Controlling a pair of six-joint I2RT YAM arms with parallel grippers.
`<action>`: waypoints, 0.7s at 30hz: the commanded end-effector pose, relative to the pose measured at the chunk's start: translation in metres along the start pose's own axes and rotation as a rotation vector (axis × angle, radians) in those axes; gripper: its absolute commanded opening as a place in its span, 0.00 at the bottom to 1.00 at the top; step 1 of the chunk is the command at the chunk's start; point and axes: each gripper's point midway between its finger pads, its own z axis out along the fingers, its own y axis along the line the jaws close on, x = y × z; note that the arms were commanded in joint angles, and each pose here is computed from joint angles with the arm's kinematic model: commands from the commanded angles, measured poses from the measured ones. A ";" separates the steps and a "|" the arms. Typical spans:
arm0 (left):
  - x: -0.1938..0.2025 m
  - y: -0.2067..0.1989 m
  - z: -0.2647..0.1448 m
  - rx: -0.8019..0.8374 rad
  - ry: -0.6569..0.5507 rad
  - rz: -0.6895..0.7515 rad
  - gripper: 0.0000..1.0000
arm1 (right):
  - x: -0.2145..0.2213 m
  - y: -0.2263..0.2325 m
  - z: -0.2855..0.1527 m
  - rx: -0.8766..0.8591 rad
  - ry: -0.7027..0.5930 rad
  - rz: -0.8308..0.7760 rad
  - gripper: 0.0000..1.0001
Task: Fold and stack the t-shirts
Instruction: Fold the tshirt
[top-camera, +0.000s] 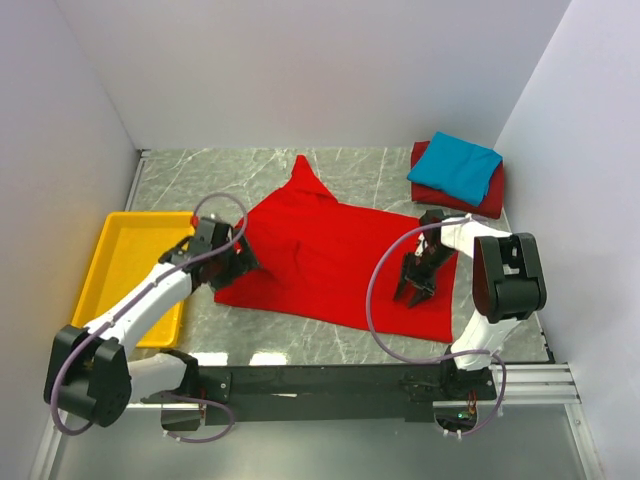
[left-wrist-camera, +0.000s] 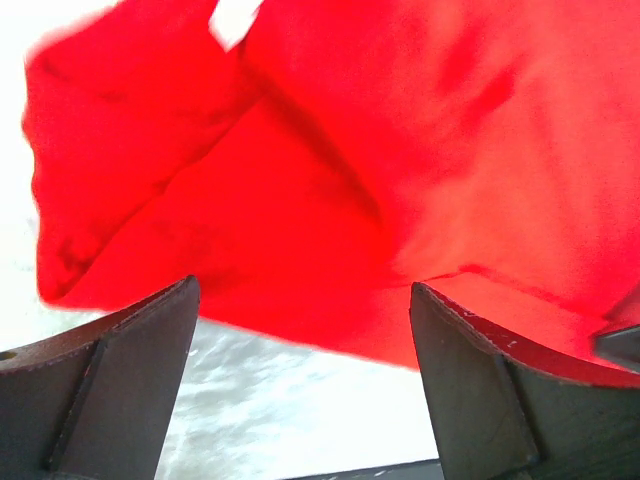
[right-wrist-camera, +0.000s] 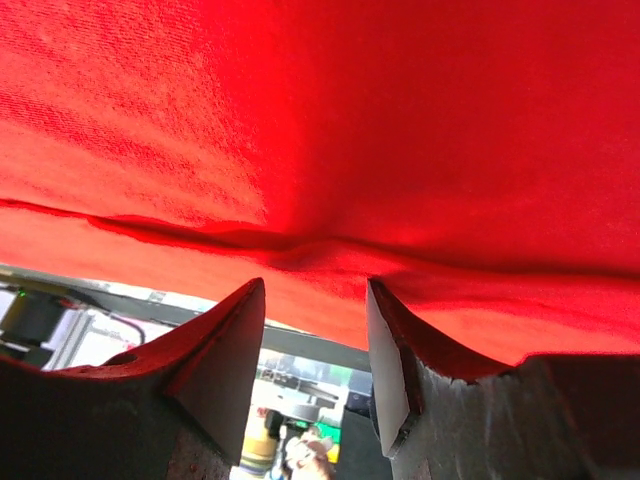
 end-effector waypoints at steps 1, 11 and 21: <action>-0.051 -0.041 -0.025 0.067 -0.140 0.048 0.91 | -0.013 0.003 -0.021 0.029 -0.080 -0.053 0.52; -0.083 -0.141 0.043 0.071 -0.096 0.298 0.85 | -0.062 0.054 -0.079 -0.086 -0.286 -0.104 0.52; -0.049 -0.154 0.087 -0.018 0.021 0.379 0.74 | -0.073 0.072 -0.093 -0.152 -0.331 -0.115 0.52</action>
